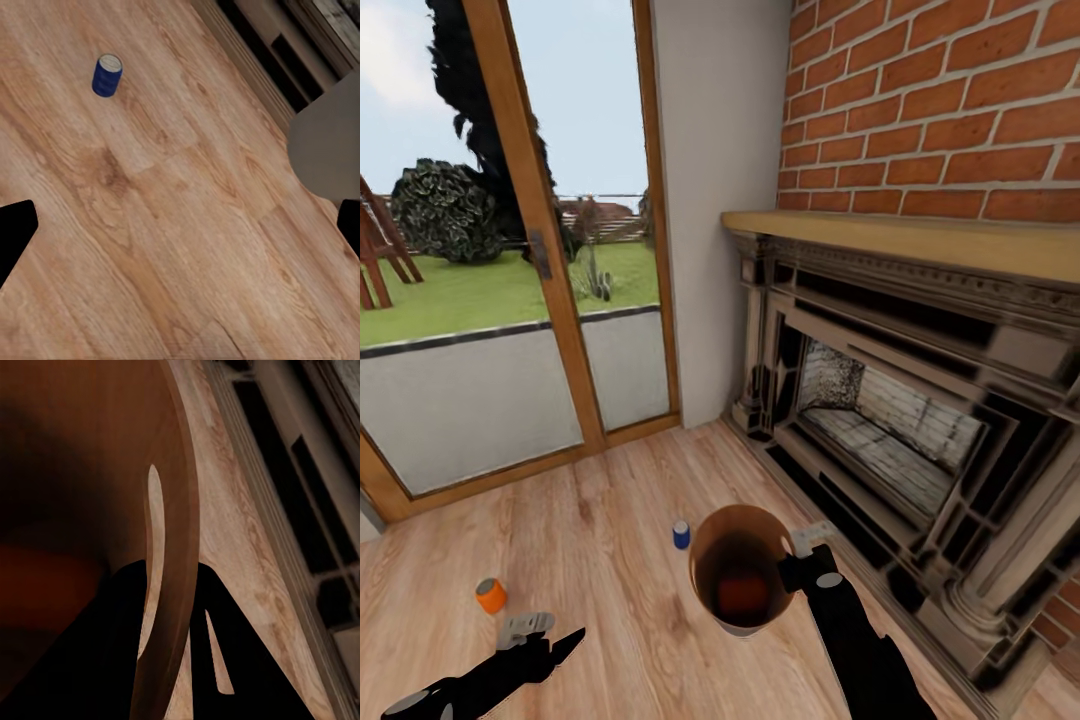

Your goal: Put the three can of soda from the living room inside the tash can in the kitchen.

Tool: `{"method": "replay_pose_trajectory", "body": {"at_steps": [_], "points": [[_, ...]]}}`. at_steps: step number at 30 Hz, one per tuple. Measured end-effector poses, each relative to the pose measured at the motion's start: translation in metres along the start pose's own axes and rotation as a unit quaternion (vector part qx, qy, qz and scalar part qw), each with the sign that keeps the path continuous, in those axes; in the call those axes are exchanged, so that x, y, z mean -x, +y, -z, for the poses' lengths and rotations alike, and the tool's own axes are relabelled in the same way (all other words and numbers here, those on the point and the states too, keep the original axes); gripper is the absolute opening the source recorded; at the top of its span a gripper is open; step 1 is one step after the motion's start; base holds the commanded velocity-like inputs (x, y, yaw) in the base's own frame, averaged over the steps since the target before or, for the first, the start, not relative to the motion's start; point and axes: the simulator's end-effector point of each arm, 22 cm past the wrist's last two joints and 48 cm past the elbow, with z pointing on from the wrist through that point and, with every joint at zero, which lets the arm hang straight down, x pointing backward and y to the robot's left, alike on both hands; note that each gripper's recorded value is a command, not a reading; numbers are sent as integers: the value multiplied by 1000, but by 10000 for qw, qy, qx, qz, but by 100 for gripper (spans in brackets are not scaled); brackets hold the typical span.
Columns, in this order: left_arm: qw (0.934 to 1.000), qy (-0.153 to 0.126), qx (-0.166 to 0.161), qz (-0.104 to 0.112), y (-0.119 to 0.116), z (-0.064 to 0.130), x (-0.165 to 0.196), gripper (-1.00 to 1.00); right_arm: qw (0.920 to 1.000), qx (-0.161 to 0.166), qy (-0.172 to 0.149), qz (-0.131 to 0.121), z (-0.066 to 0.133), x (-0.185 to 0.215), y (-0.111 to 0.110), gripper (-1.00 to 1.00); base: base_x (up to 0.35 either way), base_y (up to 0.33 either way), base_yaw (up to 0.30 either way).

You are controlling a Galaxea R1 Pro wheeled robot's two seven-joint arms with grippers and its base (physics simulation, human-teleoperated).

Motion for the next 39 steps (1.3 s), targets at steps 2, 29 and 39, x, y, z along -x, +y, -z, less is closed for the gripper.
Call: {"method": "replay_pose_trajectory", "body": {"at_steps": [2, 29, 39], "points": [[10000, -1, -1, -1, 0, 0, 0, 100, 10000, 2, 2, -2, 0, 0, 0, -100, 282, 216, 0], [9810, -229, 1862, -492, 21, -29, -28, 100, 9996, -78, 214, -164, 2, -8, -12, -100, 188, 109, 0], [9585, -447, 2708, -769, 36, -22, -19, 100, 9986, -340, 105, -394, 16, 17, -43, -100, 0, 0, 0]]}}
